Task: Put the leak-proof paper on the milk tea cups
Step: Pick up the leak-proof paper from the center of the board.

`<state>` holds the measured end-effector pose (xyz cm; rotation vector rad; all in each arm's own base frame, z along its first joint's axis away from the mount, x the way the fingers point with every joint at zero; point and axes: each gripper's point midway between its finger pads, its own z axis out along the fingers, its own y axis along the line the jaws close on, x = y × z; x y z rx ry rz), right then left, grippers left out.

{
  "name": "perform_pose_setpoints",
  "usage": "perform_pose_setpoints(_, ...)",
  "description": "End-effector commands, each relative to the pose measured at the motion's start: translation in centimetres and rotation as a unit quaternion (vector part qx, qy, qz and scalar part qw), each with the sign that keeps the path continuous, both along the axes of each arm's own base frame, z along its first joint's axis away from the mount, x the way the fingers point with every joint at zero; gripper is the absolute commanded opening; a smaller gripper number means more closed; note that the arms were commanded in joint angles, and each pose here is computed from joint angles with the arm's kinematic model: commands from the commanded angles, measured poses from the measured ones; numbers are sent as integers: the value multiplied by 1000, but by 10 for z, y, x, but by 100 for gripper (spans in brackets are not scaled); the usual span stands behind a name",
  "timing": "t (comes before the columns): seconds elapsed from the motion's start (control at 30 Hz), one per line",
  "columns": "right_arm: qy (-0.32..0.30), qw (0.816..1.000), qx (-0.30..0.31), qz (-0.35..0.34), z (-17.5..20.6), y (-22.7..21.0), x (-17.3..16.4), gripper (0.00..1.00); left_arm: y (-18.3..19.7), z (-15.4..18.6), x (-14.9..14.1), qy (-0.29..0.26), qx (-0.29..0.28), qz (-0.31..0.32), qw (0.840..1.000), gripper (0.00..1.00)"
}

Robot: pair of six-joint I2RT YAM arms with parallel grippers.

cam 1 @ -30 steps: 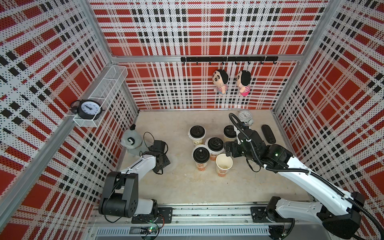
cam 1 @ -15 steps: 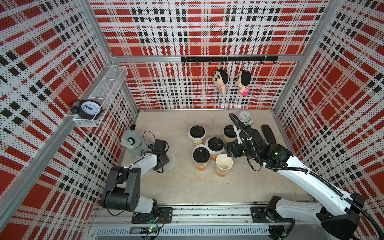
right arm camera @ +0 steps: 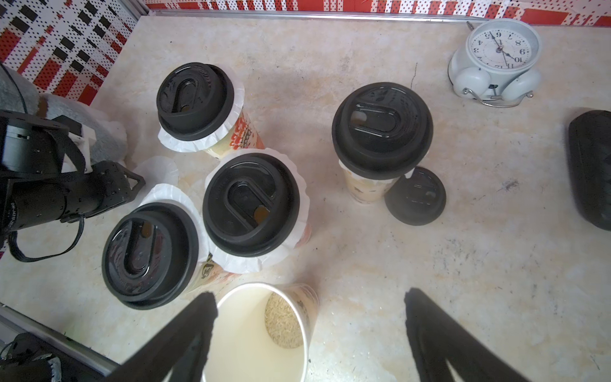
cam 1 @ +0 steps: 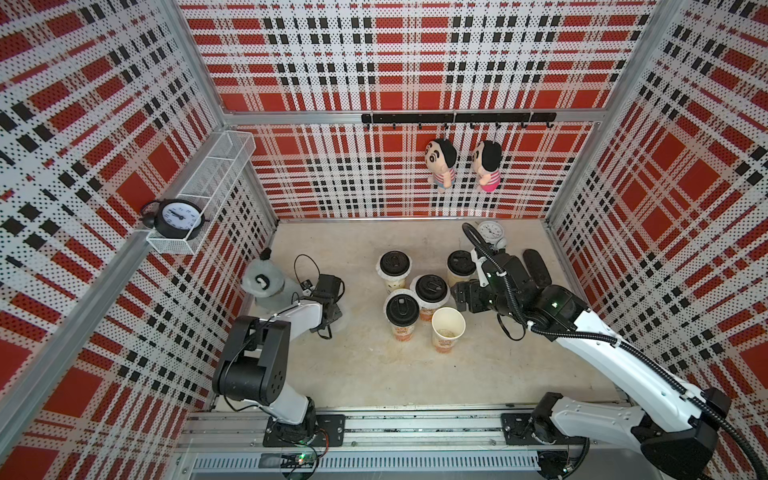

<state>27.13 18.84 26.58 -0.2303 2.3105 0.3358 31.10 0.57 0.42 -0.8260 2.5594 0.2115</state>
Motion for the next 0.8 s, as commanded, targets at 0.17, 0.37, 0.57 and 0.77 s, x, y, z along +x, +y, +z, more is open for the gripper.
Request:
perform_pose_setpoints(0.17, -1, 1000, 3, -4, 4, -6, -3, 92, -29, -51, -69, 144, -77, -26, 986, 14)
perform_pose_setpoints(0.37, 0, 1000, 6, -12, 8, -11, -6, 92, -40, -17, -37, 100, -66, -45, 992, 6)
perform_pose_setpoints(0.57, -9, 999, 4, -39, 16, -22, -6, 92, -38, 58, -2, 28, -36, -55, 997, 3)
perform_pose_setpoints(0.77, -18, 997, 13, -69, 25, -36, 1, 92, -34, 169, 15, -65, -18, -79, 995, 4)
